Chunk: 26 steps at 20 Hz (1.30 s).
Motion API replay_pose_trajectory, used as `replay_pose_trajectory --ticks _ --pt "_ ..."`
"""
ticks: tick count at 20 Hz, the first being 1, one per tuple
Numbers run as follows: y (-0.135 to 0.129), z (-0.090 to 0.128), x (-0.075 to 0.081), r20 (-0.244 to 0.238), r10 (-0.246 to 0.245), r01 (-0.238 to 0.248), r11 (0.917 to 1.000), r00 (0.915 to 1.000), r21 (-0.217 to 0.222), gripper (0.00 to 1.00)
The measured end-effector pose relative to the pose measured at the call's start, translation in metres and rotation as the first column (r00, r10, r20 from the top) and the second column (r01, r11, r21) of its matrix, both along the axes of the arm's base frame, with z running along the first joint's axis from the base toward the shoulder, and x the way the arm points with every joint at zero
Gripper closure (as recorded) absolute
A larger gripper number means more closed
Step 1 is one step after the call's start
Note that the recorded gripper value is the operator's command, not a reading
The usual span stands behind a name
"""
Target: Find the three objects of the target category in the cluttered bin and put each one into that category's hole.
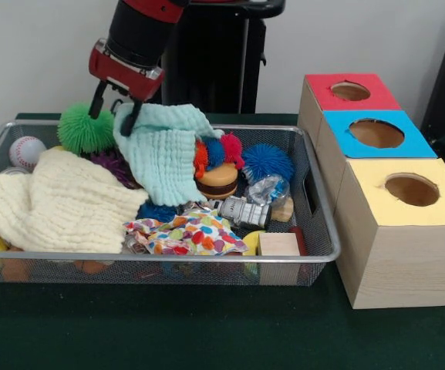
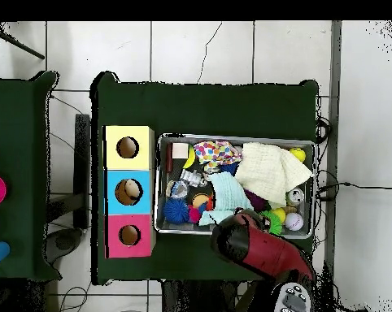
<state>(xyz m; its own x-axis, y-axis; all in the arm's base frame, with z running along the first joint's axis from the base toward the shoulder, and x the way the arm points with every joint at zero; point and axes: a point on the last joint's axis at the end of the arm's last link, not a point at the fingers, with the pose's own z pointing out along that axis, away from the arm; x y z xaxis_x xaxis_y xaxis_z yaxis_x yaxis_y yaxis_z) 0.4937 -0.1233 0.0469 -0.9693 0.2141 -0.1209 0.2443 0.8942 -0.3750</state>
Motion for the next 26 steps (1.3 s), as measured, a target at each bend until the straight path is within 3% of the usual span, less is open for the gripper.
replay_pose_trajectory --ticks 6,17,26 --pt "0.01 0.001 0.007 0.014 0.013 -0.013 0.9998 0.9998 0.017 0.0" --pt "0.041 0.05 0.04 0.068 0.021 -0.027 0.9959 0.9975 0.087 0.0" --pt "0.065 0.064 0.061 0.117 0.047 -0.062 0.989 0.9921 0.134 0.0"
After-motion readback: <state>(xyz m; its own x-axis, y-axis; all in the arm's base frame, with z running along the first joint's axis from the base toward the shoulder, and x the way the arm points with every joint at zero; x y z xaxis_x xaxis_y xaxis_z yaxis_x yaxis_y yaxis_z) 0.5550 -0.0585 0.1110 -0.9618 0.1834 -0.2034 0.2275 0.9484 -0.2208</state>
